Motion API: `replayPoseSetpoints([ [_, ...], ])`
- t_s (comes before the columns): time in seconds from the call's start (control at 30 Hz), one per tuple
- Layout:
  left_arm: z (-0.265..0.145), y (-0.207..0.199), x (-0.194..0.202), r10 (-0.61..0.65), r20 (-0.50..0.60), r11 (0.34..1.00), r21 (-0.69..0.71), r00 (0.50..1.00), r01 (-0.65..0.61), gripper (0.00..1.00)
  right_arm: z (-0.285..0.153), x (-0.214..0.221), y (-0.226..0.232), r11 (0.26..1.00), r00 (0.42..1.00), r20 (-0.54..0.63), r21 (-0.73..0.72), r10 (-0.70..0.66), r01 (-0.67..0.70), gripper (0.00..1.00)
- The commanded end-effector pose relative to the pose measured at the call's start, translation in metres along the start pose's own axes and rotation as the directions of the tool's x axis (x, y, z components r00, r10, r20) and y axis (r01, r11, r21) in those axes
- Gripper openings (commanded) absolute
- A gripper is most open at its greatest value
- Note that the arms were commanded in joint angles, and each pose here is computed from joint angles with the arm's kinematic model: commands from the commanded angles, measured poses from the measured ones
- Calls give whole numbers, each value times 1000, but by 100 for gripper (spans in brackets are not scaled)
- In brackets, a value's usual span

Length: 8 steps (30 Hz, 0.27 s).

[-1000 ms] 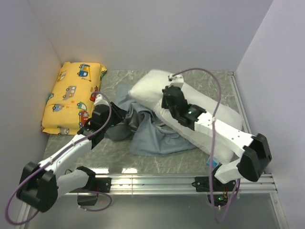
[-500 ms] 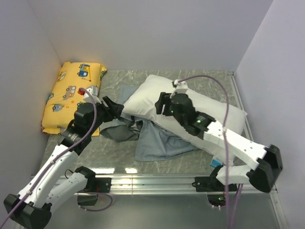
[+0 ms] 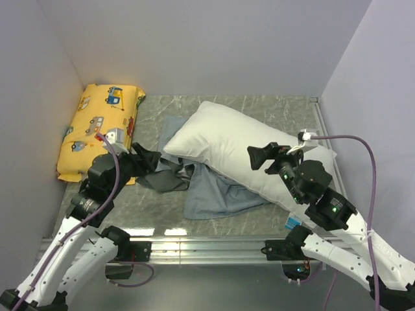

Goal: Remove the pillowcase from the pillow

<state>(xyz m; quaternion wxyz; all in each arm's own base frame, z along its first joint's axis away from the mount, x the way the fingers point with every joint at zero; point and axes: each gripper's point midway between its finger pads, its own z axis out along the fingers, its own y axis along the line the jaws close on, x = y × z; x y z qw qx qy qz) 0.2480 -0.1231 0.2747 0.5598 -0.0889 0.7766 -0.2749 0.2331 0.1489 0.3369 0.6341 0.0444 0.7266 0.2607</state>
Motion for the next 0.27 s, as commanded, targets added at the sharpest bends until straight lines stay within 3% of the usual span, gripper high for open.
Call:
replayPoseSetpoints([
  [0.0,-8,4,-4,13,45,1000,0,999,-13,72,1,27,-23,996,997,-59,69,-50,54,98],
  [0.23,-15,-5,-13,16,74,999,36,997,-18,71,5,39,-19,997,993,-100,46,-57,62,100],
])
